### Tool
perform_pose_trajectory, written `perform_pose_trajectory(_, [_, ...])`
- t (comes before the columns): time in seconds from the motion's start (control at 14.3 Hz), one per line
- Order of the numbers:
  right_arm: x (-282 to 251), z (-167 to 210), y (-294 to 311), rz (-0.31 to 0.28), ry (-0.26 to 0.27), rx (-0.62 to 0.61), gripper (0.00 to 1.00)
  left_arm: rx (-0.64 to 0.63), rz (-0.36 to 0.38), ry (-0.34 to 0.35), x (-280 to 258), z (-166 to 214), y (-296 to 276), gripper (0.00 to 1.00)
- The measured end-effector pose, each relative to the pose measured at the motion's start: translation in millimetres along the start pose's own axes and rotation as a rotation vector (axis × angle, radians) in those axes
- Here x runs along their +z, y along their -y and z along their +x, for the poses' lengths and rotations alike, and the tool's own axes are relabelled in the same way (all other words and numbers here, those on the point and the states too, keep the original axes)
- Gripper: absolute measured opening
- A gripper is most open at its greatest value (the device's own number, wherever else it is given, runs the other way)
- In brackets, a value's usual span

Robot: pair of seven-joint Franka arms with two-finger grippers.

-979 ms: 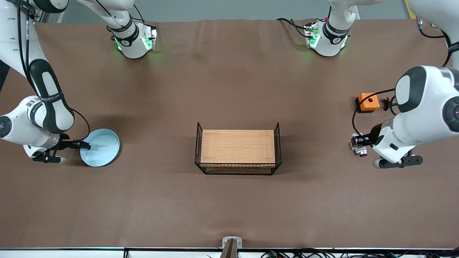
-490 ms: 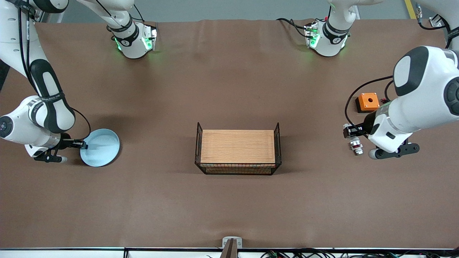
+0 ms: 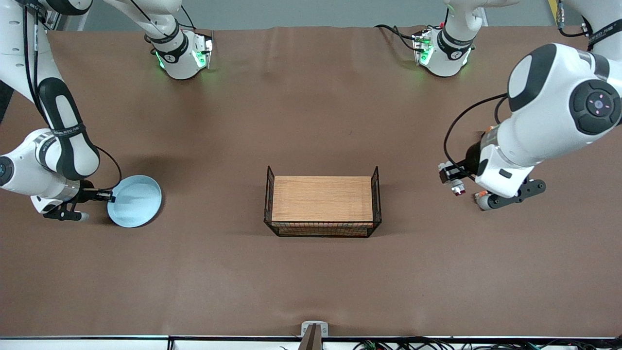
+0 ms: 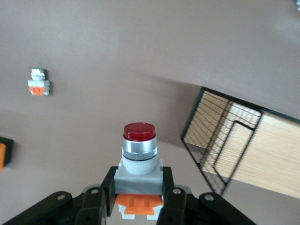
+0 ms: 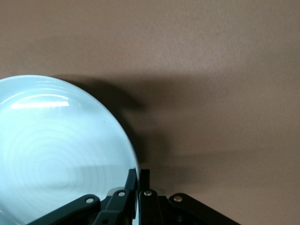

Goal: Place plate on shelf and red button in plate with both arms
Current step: 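Grip the plate rim with the right gripper while the left gripper carries the button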

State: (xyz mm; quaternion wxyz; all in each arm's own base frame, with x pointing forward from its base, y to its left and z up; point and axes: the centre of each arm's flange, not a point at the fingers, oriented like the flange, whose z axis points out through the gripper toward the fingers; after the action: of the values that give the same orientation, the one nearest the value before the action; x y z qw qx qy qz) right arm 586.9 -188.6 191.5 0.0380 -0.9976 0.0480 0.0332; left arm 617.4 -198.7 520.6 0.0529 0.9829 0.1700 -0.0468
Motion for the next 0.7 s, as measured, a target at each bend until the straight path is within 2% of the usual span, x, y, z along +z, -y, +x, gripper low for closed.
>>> perform_pose_trajectory(0.21, [-24.1,9.6,14.5,-0.001,-0.039,0.026,0.04,-0.076,-0.011,0.008,-0.8,-19.5,-23.0,0.41])
perform_pose_trajectory(0.35, [-49.9,15.8,39.5,0.009,-0.033,0.069,0.04,-0.124,-0.026,0.003,-7.6,-28.2,-34.1,0.41])
perform_pose_trajectory(0.49, [-81.1,19.2,63.8,0.025,0.007,0.103,0.04,-0.173,-0.045,-0.003,-17.4,-37.9,-45.8,0.41])
perform_pose_trajectory(0.7, [-133.5,20.6,79.0,0.049,0.094,0.164,0.04,-0.218,-0.06,0.002,-22.3,-55.5,-63.6,0.41])
